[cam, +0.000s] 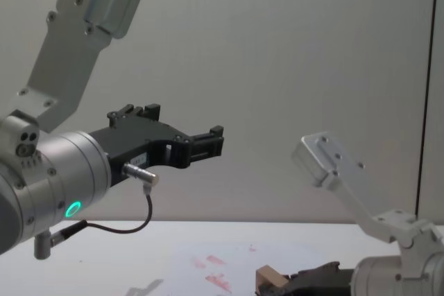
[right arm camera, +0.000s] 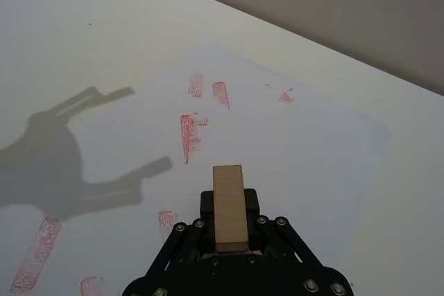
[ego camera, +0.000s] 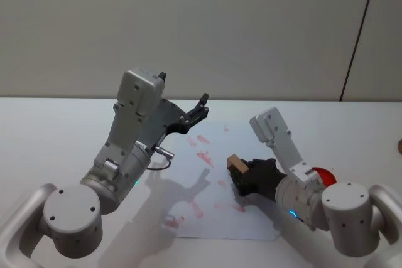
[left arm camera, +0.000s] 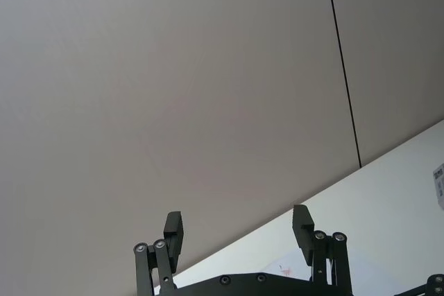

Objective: Use the one hand to pick up the stamp and affix it onto the A4 paper.

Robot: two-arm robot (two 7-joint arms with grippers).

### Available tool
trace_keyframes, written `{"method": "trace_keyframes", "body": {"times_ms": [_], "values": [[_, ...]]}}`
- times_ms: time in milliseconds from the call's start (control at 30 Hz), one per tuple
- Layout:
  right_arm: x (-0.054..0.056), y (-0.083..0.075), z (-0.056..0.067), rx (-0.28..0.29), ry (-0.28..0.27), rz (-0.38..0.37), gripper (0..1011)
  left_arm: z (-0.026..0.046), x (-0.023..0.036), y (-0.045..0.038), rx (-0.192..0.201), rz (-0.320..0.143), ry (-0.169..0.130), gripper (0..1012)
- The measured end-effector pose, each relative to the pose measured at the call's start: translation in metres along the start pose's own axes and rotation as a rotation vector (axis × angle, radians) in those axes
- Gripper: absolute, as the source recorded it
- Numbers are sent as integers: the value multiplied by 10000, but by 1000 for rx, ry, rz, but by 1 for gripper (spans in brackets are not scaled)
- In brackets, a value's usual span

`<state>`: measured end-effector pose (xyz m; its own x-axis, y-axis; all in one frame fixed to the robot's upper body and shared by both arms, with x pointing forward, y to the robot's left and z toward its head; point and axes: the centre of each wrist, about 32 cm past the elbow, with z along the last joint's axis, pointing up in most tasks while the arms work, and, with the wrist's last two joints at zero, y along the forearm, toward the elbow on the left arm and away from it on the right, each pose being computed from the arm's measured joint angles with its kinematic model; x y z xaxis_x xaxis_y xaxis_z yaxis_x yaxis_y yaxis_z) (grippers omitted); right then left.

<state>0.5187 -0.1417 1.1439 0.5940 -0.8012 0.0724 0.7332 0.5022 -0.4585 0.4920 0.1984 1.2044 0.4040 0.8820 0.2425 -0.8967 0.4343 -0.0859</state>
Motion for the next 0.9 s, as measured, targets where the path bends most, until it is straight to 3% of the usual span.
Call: {"method": "trace_keyframes", "body": {"times_ms": [267,567,900], "values": [[7,-50,95,63,36,4,220,0,0,0,0,0,0,1003],[90,-277,375,209,87,-23,221,0,0,0,0,0,0,1003],[204,-638,369,251,130,-78,221,0,0,0,0,0,0,1003]]}}
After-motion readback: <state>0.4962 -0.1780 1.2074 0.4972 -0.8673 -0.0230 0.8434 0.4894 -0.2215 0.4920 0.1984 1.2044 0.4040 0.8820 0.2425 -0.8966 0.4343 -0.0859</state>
